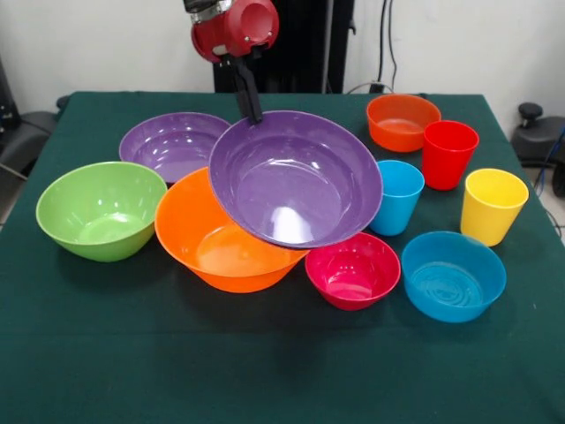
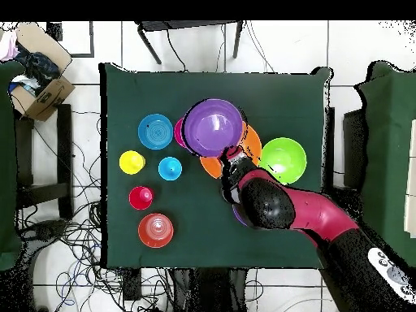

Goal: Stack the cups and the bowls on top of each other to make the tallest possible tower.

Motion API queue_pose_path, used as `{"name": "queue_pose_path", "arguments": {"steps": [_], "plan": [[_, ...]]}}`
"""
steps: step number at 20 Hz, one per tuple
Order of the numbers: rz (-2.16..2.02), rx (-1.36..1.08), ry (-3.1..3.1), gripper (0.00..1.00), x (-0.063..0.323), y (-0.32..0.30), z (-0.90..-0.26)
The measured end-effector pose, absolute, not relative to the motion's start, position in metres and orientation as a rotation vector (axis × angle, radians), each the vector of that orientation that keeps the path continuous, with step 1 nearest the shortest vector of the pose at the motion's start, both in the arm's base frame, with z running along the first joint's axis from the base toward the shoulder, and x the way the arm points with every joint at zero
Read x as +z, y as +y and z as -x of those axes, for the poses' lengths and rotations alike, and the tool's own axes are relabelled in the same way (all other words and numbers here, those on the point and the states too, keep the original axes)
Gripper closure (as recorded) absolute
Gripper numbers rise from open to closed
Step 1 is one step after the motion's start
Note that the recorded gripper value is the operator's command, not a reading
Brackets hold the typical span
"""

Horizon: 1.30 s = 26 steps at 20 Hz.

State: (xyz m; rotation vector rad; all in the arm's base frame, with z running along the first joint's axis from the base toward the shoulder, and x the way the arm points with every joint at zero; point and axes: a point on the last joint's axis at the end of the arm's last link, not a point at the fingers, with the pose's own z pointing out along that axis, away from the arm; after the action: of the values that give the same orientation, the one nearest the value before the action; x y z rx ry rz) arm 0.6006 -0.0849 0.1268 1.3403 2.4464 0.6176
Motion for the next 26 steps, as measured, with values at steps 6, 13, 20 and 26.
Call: {"name": "queue_pose_path", "arguments": {"steps": [6,13,20,26], "plan": [[-1.309,0.644,2.43,1.0,0.129,-0.096,-0.6],[-1.333,0.69,2.408,1.0,0.121,-0.115,-0.594],[-1.338,0.703,2.416,1.0,0.11,-0.122,-0.583],[-1.326,0.706,2.434,1.0,0.107,-0.119,-0.575]]}}
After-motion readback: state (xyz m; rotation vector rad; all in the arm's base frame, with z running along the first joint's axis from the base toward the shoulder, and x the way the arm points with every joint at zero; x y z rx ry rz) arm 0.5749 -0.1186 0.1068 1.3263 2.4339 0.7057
